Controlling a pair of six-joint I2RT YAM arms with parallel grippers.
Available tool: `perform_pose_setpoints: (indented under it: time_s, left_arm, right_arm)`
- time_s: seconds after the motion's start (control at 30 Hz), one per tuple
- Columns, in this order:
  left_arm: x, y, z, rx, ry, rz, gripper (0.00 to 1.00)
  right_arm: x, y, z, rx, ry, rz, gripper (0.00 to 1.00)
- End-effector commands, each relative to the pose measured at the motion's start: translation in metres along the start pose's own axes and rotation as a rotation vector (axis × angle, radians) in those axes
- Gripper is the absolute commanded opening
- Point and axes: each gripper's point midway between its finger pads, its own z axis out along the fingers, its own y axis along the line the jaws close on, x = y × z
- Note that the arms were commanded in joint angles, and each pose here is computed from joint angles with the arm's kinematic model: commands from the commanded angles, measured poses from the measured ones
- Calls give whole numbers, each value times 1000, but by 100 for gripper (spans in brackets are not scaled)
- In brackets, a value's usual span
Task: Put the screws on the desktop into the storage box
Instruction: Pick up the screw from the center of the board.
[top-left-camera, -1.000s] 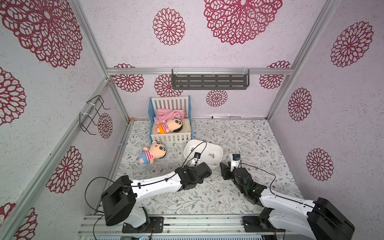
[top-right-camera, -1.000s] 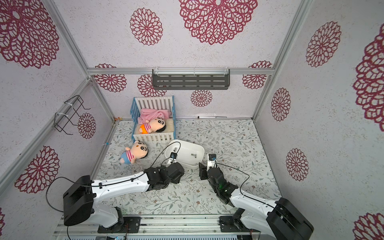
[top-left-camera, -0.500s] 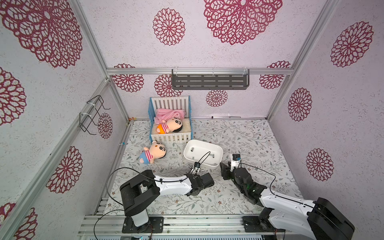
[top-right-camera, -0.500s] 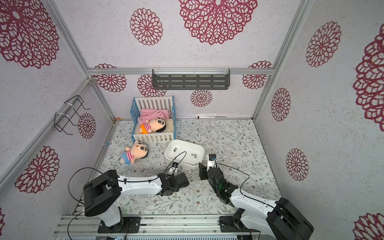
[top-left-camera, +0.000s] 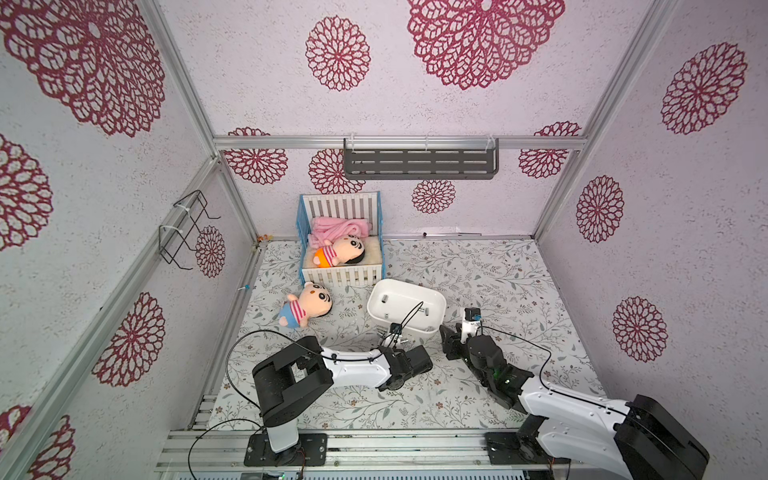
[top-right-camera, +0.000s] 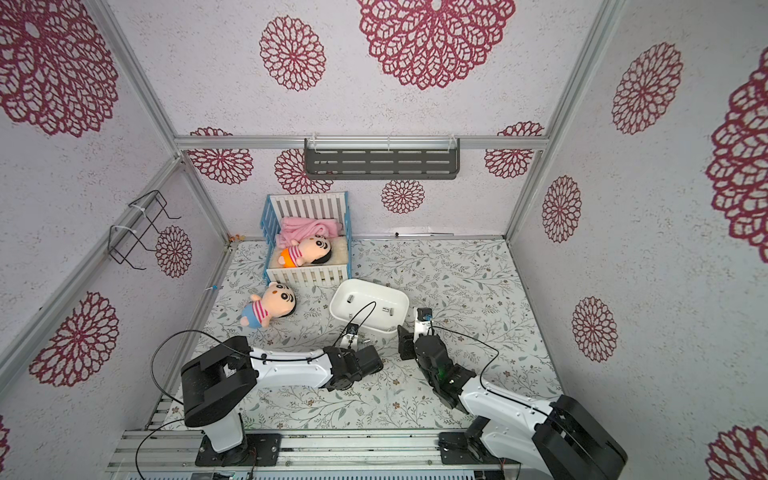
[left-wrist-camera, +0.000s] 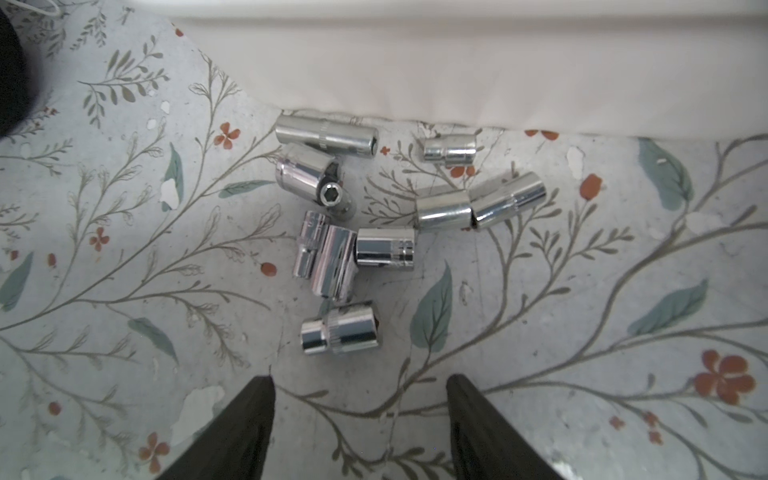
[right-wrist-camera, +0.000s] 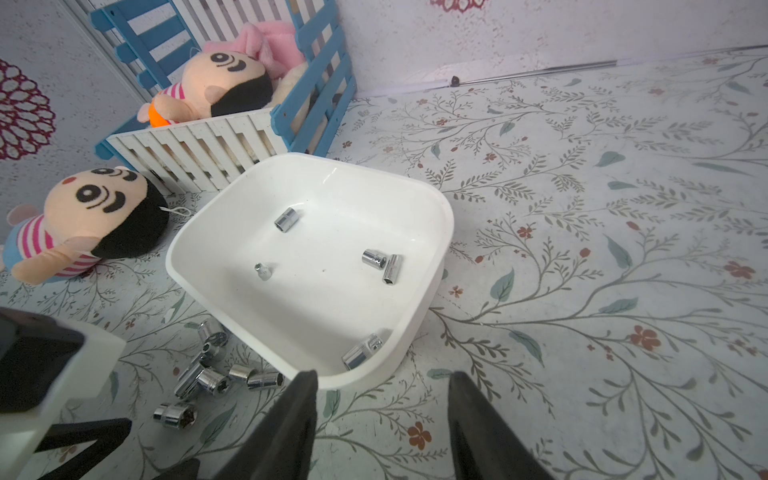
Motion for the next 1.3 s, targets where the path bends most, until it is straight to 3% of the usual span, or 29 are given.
perform_pose_setpoints:
  time_s: [0.0,0.4,1.03,1.27]
  left_arm:
    - [5,3,8,-4,12,-33,70]
    - [12,17,27,29,63,-149,66]
    - [21,22,38,39,101,-178,57]
    - [24,24,37,41,109,-186,43]
  right_arm:
    - [-12,7,1,-21,-34,4,55]
    - [-10,7,3,-18,-23,2,55]
    - [-8,7,4,-19,-15,0,54]
    - [-8,8,4,-21,-15,0,54]
